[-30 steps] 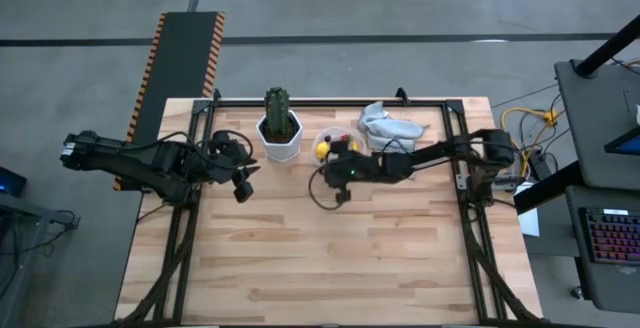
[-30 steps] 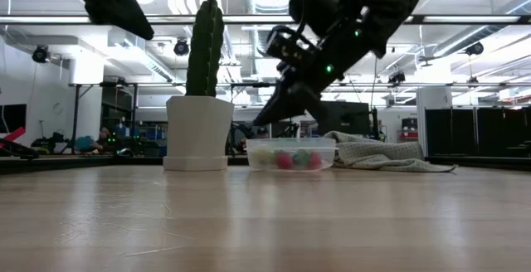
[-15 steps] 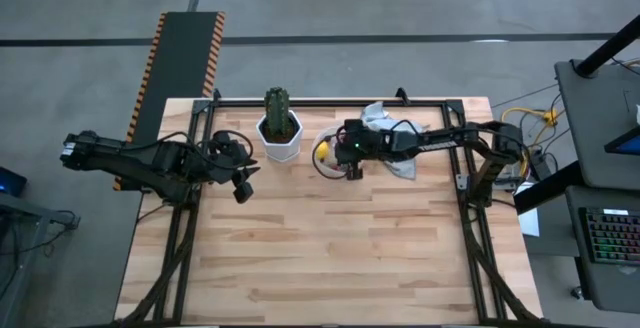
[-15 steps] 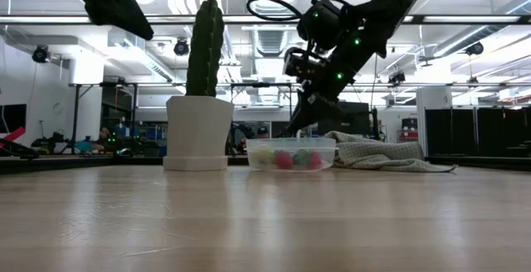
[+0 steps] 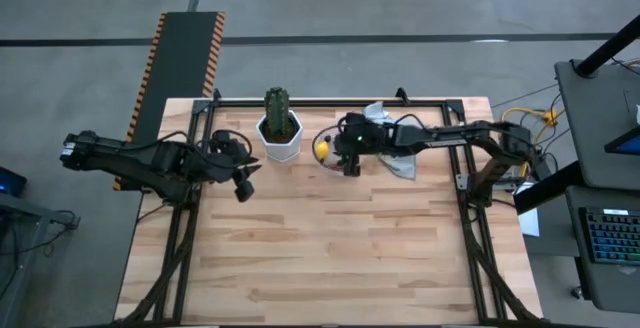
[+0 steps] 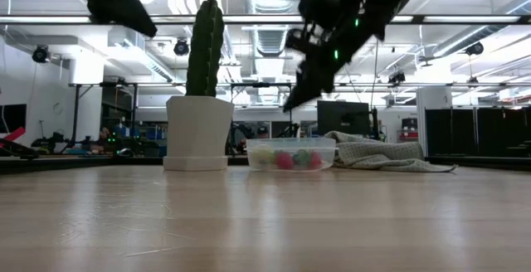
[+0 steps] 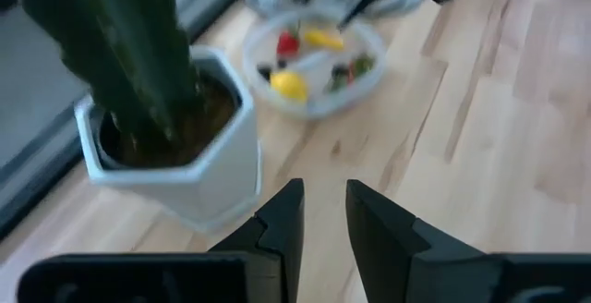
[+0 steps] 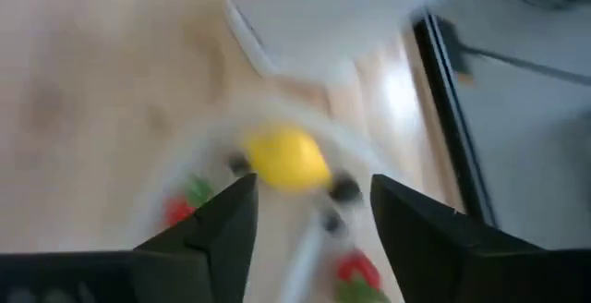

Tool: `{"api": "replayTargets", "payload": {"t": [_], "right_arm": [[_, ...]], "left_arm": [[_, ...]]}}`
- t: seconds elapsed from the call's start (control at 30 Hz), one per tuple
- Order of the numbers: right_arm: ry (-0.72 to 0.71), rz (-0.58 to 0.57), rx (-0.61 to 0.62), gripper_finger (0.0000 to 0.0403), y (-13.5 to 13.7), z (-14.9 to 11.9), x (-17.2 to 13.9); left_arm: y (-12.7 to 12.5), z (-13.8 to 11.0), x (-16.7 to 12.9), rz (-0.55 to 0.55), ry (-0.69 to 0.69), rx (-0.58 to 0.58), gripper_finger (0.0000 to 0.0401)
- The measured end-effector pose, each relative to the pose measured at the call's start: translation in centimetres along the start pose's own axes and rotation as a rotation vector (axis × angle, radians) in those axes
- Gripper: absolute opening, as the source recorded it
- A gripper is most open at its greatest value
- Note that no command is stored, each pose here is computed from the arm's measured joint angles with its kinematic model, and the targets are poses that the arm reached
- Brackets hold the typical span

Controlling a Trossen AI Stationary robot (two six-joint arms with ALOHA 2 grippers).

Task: Pick and placing Produce into tupperware
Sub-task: Return to Home Position

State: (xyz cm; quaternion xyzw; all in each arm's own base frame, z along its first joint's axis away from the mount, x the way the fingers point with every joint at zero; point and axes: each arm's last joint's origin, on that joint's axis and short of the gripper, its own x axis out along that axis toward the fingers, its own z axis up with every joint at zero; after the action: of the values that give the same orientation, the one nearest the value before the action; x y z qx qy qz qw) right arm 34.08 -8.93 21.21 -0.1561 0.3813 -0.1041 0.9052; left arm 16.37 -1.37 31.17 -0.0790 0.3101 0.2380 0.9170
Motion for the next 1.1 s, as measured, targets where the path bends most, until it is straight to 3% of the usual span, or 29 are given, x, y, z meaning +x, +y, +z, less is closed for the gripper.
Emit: {"api": "replayTargets", "payload": {"t": [0.17,0.37,0.47,0.63,0.73,0.87,1.1], "right_arm": [[-0.192,0.199,0.112,0.0207,-1.0,3.2,-5.5],[-0.394,0.241,0.056,0.0207,0.1,4.4,-15.9],[-0.486,0.205,0.052,0.0207,1.0,2.9,-21.6],[-0.575,0.177,0.105,0.0207,2.4,-2.7,-28.2],[-0.662,0.231,0.163,0.0207,3.0,-6.1,-29.4],[-0.678,0.188,0.247,0.0207,4.0,-10.1,-28.1],[-0.786,0.151,0.228,0.0207,6.1,-13.2,-24.4]], "left_arm": [[-0.2,1.5,-1.2,-0.092,-0.127,0.014,0.0069],[-0.6,2.6,-4.4,-0.256,-0.307,0.115,0.0069],[-0.2,2.4,-6.4,-0.331,-0.381,0.147,0.0069],[0.8,0.5,-8.3,-0.394,-0.453,0.230,0.0069],[1.4,-0.8,-8.3,-0.422,-0.492,0.252,0.0069],[1.4,-2.9,-6.9,-0.435,-0.538,0.264,0.0069],[0.3,-6.4,-3.4,-0.434,-0.594,0.271,0.0069]]}}
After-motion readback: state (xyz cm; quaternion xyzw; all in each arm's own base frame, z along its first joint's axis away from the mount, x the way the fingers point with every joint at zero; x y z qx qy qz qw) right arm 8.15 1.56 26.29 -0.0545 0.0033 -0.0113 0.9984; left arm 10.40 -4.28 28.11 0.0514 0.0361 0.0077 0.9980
